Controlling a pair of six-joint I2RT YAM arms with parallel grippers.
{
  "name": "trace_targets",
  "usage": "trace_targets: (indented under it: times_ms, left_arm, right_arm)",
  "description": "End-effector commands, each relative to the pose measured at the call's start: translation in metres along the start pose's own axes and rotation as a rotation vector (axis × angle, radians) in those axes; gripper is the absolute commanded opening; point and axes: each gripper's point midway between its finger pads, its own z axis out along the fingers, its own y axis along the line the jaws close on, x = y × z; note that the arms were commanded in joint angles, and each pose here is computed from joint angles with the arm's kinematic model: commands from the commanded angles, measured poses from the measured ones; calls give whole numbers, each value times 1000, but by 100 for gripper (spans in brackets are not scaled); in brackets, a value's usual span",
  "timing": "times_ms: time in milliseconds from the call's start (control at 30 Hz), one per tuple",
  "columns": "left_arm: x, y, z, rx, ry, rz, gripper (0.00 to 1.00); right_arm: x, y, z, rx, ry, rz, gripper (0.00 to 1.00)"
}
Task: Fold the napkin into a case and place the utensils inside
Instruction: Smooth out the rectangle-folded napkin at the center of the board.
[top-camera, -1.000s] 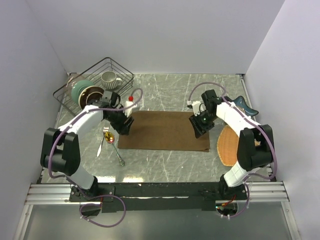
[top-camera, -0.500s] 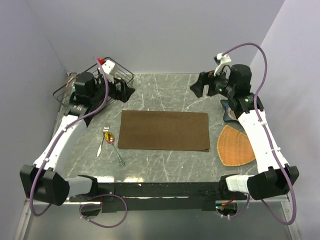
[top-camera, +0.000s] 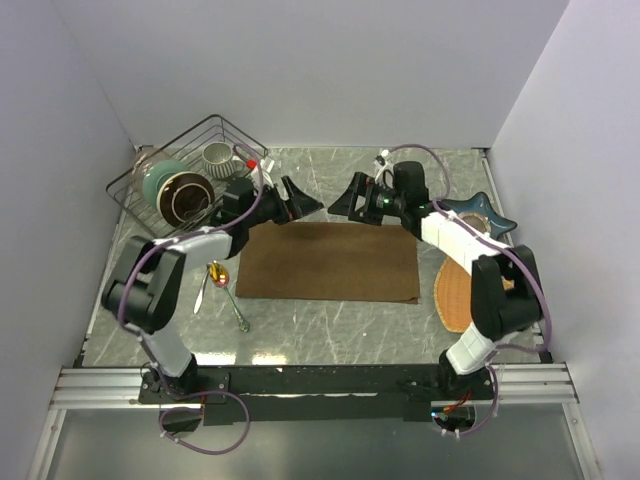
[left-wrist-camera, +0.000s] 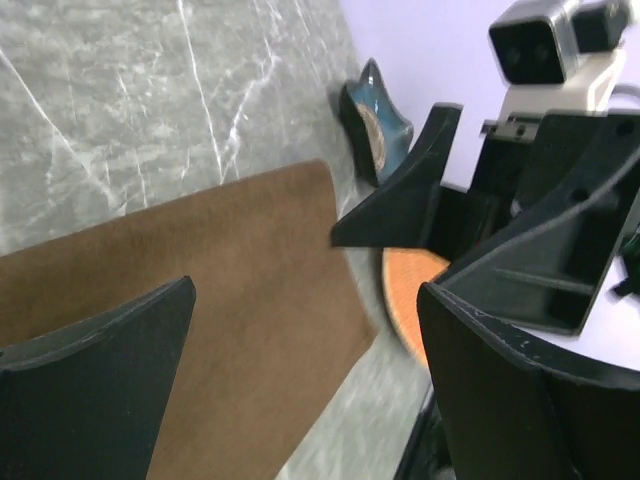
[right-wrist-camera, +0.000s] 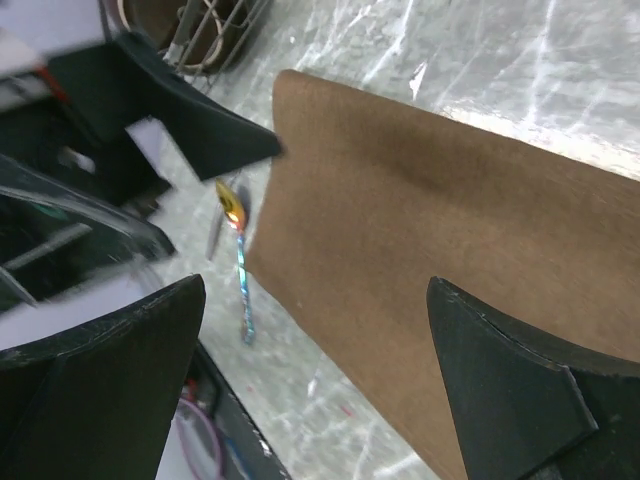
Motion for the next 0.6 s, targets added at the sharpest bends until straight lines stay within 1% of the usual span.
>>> trace_targets:
  times_ms: [0, 33, 133, 300, 433, 567]
  left_arm:
    - [-23, -6, 23, 71, -156, -131, 99]
    - [-21, -1, 28, 61, -158, -151, 99]
    - [-9, 28, 41, 25, -162, -206, 99]
    - [0, 53, 49, -12, -174, -202, 99]
    - [10, 86, 47, -80, -195, -224, 99]
    - [11, 119, 35, -161, -211, -247, 99]
  right_arm:
    - [-23, 13, 20, -109, -59, 34, 100]
    - [-14, 2, 29, -107, -26, 71, 100]
    - [-10, -12, 46, -109, -8, 99, 100]
    - [3, -37, 67, -106, 36, 131, 100]
    - [13, -64, 73, -70, 47, 173, 100]
    - [23, -91, 72, -27, 70, 186, 100]
